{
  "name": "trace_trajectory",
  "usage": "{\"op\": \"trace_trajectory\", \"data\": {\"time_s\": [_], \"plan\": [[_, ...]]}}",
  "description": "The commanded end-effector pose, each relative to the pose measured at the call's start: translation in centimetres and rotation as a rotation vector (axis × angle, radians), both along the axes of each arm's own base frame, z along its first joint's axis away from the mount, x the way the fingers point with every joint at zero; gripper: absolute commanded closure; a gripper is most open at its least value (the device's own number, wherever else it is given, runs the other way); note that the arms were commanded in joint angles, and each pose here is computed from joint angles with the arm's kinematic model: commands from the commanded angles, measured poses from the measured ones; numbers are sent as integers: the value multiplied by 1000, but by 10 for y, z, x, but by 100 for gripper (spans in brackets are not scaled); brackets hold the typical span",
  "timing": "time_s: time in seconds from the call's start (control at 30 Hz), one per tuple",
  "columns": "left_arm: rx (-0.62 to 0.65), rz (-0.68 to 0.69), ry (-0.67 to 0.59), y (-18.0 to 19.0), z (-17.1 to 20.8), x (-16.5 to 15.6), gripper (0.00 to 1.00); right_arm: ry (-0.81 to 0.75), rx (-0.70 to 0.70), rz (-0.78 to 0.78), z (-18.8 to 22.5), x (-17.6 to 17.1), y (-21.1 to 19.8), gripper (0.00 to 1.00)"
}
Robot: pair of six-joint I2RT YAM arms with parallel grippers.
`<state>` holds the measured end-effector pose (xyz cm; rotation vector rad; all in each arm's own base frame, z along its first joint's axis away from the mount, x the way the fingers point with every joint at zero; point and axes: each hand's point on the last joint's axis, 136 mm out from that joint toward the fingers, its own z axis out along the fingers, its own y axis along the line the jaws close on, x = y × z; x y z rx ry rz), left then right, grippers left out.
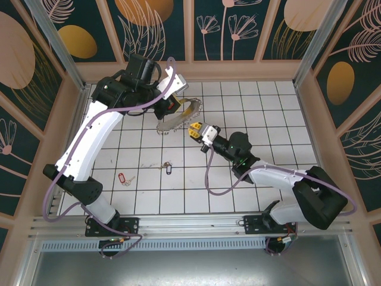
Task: Put the keys on the keyring
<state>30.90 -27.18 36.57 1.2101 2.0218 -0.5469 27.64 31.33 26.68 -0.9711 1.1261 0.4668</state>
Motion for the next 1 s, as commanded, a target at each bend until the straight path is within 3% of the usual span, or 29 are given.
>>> {"op": "trace_trajectory", "data": {"time_s": [0.0, 0.97], "plan": [[-9, -14, -33, -1, 11, -2, 100, -73, 58, 35, 28, -4, 8, 83], [-3, -12, -27, 0, 8, -4, 100, -56, 31, 6, 17, 7, 17, 83]]}}
